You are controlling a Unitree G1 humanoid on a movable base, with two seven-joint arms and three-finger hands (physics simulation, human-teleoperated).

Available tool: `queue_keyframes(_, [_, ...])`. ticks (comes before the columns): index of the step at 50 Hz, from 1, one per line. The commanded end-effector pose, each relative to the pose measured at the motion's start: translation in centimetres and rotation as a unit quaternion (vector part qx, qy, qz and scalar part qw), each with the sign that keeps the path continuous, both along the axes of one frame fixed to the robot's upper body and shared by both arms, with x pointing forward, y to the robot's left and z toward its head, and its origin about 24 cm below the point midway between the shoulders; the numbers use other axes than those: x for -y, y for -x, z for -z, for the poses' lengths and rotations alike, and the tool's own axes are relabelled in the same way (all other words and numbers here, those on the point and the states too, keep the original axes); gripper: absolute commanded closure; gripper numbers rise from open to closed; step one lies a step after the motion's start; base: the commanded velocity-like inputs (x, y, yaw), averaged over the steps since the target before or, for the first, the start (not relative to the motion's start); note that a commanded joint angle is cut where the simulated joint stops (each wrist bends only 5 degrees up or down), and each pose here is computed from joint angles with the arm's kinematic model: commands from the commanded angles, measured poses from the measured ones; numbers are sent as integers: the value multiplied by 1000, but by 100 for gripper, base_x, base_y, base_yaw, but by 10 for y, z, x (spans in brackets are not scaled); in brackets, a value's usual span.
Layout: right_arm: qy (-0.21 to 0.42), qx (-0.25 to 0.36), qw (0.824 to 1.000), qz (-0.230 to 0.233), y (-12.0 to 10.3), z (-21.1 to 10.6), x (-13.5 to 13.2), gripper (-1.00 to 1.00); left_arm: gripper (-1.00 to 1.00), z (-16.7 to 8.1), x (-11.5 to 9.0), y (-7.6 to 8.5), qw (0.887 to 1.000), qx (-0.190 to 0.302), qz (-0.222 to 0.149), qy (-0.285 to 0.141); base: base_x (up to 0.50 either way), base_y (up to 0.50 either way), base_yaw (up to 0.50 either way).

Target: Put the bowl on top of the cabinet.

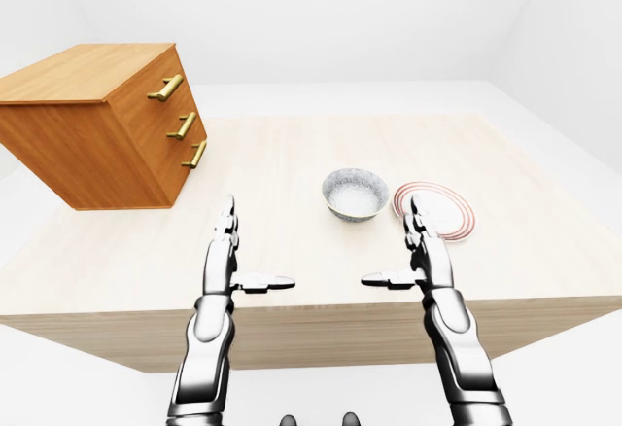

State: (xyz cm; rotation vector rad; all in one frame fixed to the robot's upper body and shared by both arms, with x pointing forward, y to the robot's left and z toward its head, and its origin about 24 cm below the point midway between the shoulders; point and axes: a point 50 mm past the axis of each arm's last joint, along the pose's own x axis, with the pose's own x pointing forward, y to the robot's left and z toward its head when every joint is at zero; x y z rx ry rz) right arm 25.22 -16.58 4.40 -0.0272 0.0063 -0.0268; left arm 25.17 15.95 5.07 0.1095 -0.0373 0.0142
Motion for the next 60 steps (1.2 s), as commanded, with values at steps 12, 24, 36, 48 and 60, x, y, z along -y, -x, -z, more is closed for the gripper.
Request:
queue_keyframes(12, [36, 290, 954, 69, 40, -142, 49, -100, -100, -121, -93, 23, 963, 231, -139, 7, 0, 0, 0])
queue_keyframes(24, [48, 293, 952, 75, 46, -143, 51, -100, -100, -126, -91, 25, 959, 243, -144, 8, 0, 7, 0])
queue_keyframes(36, [46, 286, 955, 70, 44, -140, 50, -100, -100, -123, -89, 23, 962, 236, -141, 7, 44, 0, 0])
queue_keyframes(48, [48, 284, 955, 68, 46, -139, 49, -100, -100, -122, -87, 22, 962, 234, -139, 7, 50, 0, 0])
queue_keyframes(60, [53, 270, 960, 63, 47, -133, 48, -100, -100, -122, -88, 23, 962, 235, -141, 7, 37, 2, 0])
